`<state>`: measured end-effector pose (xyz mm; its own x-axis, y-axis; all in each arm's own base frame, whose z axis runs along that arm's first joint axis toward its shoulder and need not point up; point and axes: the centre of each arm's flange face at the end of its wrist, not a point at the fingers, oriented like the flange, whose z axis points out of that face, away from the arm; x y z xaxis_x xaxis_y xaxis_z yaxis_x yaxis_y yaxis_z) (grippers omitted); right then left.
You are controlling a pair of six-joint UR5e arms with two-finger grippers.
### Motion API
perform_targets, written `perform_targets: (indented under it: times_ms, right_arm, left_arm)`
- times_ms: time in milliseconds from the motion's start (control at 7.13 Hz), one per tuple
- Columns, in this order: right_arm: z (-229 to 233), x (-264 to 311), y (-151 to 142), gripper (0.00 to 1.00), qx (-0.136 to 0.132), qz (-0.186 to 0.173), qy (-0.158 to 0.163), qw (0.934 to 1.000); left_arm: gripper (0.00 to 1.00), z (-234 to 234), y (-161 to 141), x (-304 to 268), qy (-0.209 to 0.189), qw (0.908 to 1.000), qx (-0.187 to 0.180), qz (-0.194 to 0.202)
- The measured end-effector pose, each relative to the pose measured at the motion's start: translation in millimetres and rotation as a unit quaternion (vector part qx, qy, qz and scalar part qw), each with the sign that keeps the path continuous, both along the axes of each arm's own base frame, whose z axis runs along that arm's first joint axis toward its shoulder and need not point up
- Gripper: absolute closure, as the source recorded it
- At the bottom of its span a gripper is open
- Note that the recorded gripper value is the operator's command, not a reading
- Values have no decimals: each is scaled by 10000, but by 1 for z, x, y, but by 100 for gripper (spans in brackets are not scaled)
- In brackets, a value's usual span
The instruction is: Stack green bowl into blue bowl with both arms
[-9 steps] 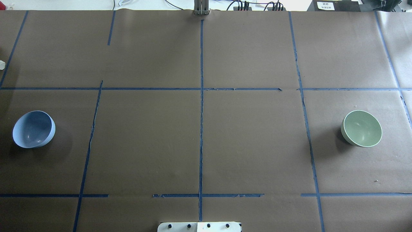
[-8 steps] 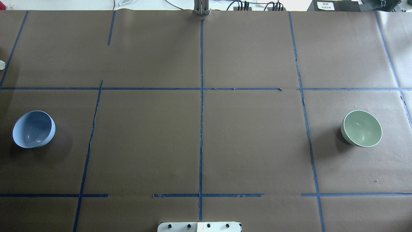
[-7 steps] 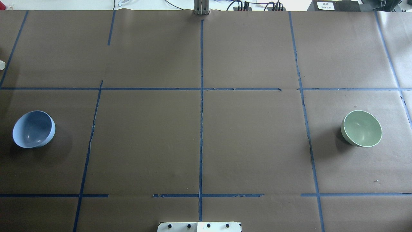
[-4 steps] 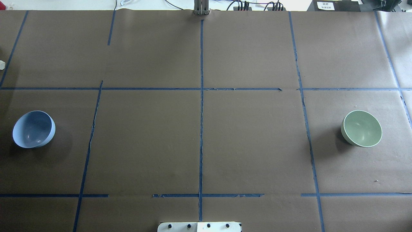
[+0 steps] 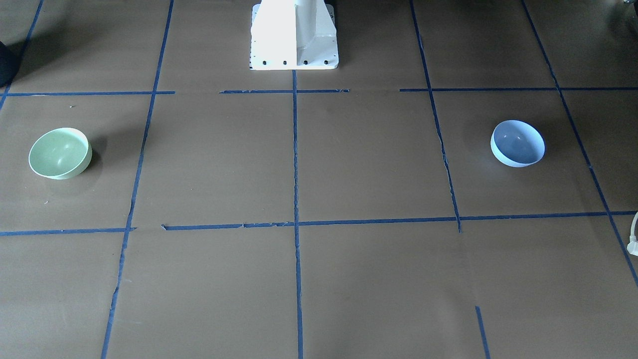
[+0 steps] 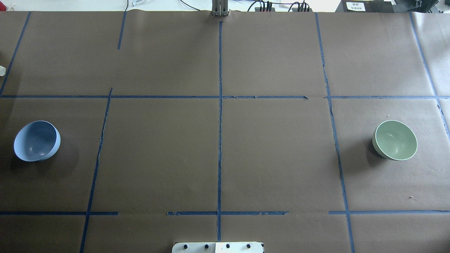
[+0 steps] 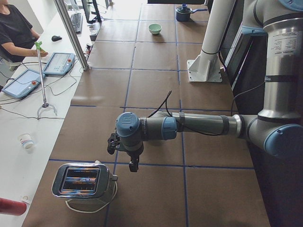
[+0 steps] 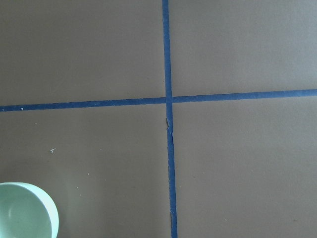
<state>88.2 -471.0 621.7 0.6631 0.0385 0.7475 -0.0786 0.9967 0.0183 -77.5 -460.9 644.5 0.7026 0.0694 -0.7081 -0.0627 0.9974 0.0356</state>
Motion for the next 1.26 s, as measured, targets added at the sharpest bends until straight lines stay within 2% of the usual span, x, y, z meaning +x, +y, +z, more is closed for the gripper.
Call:
perform_targets:
  times_ms: [280,561,981,1262]
  right_arm:
    - [-10,-1,-10,0,88,-3,-6,10000]
    - [-11,-3,-13,0,188,-16,-10,9998]
    - [-12,-5,-14,0,290,-23,-128,9995]
    - [-13,-7,-14,0,295,-30,-198,9994]
  left_arm:
    - [0,-8,-1,3,149,9998,-9,-103]
    - [0,-25,-9,25,564,9970,-75,-520]
    - [0,-49,-9,117,893,9900,-388,-1020]
    - [2,-48,1,185,743,9895,-477,-1143]
